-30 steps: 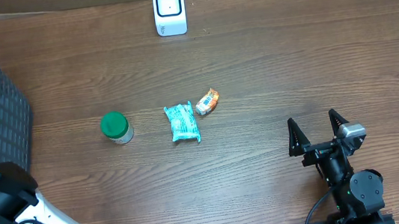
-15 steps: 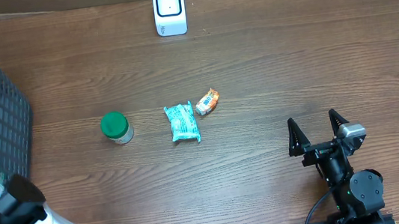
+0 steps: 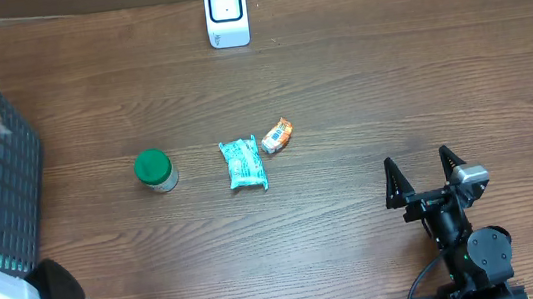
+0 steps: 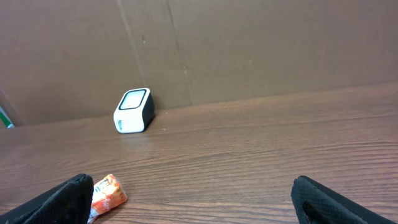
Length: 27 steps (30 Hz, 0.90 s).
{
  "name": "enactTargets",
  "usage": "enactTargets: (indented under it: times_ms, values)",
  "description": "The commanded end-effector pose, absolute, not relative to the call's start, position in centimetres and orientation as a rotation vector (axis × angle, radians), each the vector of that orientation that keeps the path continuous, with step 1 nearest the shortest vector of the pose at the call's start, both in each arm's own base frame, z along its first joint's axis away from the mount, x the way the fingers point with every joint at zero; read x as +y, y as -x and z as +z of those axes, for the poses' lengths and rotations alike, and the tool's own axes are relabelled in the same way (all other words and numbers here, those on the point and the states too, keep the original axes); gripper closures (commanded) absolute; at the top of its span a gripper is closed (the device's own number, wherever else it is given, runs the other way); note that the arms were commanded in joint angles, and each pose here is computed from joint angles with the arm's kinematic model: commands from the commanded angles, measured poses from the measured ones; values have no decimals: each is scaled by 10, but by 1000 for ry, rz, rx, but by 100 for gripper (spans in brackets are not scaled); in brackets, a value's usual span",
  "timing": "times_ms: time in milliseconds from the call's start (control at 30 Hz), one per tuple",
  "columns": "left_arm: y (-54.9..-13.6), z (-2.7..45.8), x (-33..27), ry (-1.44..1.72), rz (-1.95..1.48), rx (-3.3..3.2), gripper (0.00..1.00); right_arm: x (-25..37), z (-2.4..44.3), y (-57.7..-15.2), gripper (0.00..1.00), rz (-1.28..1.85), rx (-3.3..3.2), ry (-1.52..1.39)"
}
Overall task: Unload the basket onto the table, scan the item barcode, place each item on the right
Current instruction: 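Lift the PanTree bag out and drop it beside the jar, open left gripper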
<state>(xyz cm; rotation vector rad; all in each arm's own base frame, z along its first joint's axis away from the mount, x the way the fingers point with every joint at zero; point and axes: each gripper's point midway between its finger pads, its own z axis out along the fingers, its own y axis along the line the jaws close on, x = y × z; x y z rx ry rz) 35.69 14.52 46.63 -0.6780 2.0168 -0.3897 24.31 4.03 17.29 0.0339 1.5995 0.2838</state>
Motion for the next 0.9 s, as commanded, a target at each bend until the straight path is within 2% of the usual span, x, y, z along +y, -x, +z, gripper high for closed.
enactTargets:
  times_ms: [0,367,567,867]
  values:
    - [-347,485,89,533,-537,2027,96,40,170,-243,0,280,1599,-30]
    - [-371,405,-44,352,-734,2434,96,40,170,-243,0,281,1599,-30]
    - [-388,333,-97,545,-645,2688,96,40,170,-243,0,281,1599,-30]
    - [-391,203,-155,963,-535,3037,95,40,170,-243,0,281,1599,-30]
